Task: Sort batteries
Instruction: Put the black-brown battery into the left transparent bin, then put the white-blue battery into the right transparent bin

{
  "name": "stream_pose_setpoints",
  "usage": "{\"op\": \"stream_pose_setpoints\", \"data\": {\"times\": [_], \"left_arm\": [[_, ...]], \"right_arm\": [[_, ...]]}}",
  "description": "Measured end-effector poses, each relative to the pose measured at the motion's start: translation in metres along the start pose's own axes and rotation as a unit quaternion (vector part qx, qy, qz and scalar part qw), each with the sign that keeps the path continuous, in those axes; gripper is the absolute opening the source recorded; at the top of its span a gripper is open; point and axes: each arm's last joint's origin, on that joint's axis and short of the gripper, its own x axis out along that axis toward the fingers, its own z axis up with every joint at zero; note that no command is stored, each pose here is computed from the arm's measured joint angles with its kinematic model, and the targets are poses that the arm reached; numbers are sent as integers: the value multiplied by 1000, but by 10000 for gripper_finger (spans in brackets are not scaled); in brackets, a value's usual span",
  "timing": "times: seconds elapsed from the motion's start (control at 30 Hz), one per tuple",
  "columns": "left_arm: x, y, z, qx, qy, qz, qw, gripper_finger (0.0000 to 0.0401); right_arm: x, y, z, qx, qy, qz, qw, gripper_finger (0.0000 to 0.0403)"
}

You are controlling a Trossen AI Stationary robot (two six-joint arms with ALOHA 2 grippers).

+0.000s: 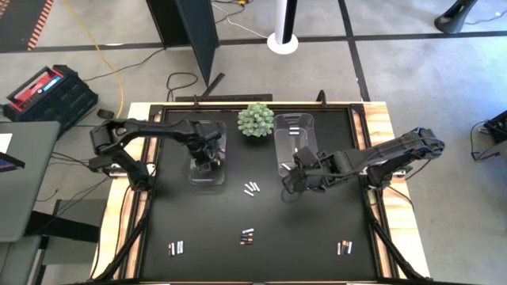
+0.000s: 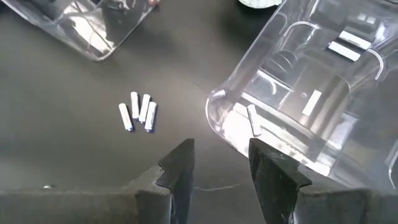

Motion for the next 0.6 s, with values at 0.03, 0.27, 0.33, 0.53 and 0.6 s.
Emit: {"op": "stream_pose_setpoints", "data": {"times": [0.03, 0.27, 0.33, 0.53, 0.6], "left_arm": [[1, 1, 1, 2, 2, -1, 1000, 48], [-4, 1, 1, 12, -13, 4, 1000, 73], [-7, 0, 2, 12, -24, 6, 1000, 86], [-17, 0, 0, 13, -45, 11, 999, 120], [-22, -1, -1, 14, -51, 13, 998, 126]], "right_arm": [[0, 0, 1, 3, -2, 1, 1000, 168], [1, 0, 2, 6, -3, 3, 1000, 168], [1, 0, 2, 6, -2, 2, 1000, 168], [4, -3, 7, 13, -4, -5, 1000, 168], [6, -5, 10, 17, -5, -8, 1000, 168]]}}
